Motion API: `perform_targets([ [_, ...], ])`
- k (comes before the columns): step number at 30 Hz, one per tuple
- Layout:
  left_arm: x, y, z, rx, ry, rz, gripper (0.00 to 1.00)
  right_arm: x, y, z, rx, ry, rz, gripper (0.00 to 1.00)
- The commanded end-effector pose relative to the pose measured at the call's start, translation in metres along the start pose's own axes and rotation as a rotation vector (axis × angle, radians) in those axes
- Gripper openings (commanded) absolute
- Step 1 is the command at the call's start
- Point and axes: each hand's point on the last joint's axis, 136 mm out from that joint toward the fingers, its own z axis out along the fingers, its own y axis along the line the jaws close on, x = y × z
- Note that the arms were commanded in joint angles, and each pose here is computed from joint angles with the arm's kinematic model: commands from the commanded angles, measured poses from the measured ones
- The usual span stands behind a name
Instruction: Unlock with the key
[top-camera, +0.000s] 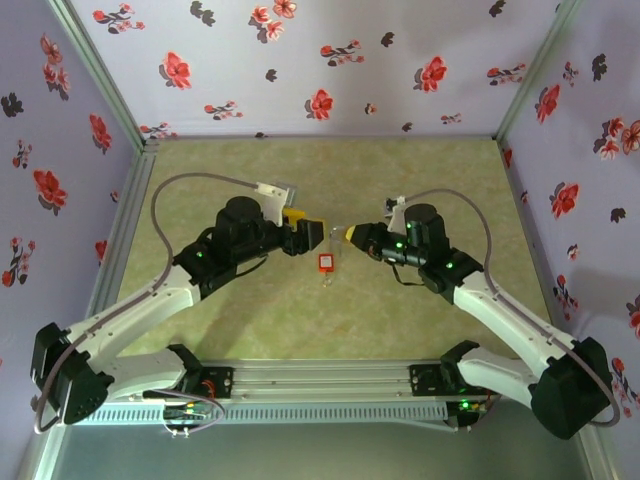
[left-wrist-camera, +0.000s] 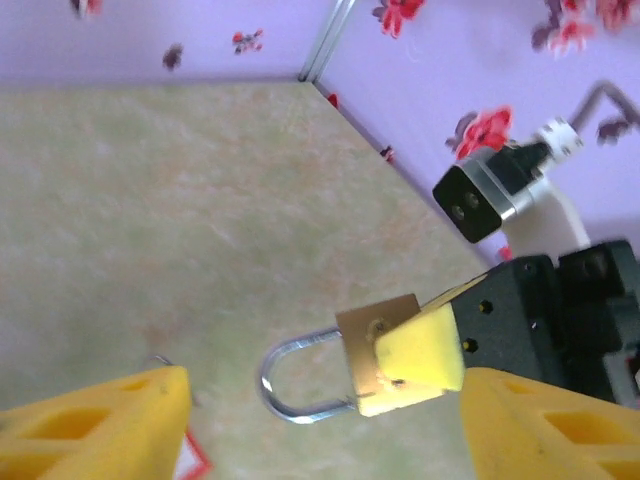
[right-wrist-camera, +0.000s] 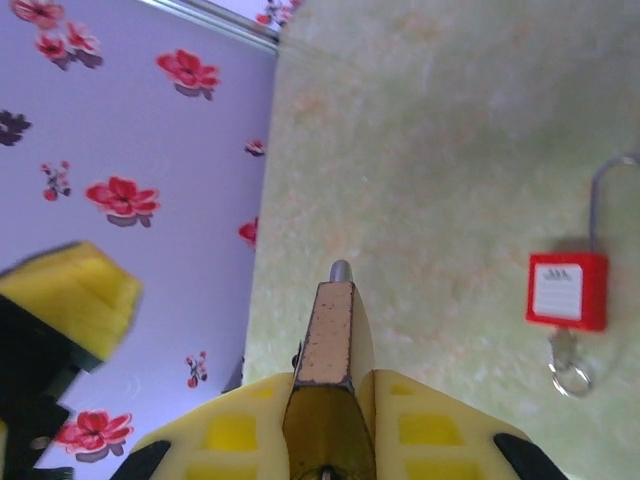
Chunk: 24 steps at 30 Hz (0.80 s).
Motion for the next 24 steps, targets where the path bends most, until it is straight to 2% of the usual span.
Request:
perform_targets([
  [1, 0.019, 0.012, 0.015, -0.034, 0.036, -0.264, 0.57, -0.031, 0.035, -0.004, -0.113, -0.132, -0.114, 0.0],
  [4, 0.035, 0.016, 0.03, -0.041, 0.068, -0.308, 0.41, -0.033, 0.039, -0.005, -0.131, -0.14, -0.118, 0.0],
  [9, 0.038, 0.014, 0.05, -0.028, 0.065, -0.326, 0.3, -0.03, 0.041, -0.007, -0.151, -0.136, -0.116, 0.0],
  [18, 0.033, 0.037, 0.078, -0.101, 0.028, -0.336, 0.24, -0.017, 0.043, -0.01, -0.213, -0.123, -0.075, 0.0],
  [24, 0.015, 0.041, 0.096, -0.075, -0.061, -0.354, 0.24, -0.009, 0.04, -0.008, -0.279, -0.125, 0.016, 0.0],
])
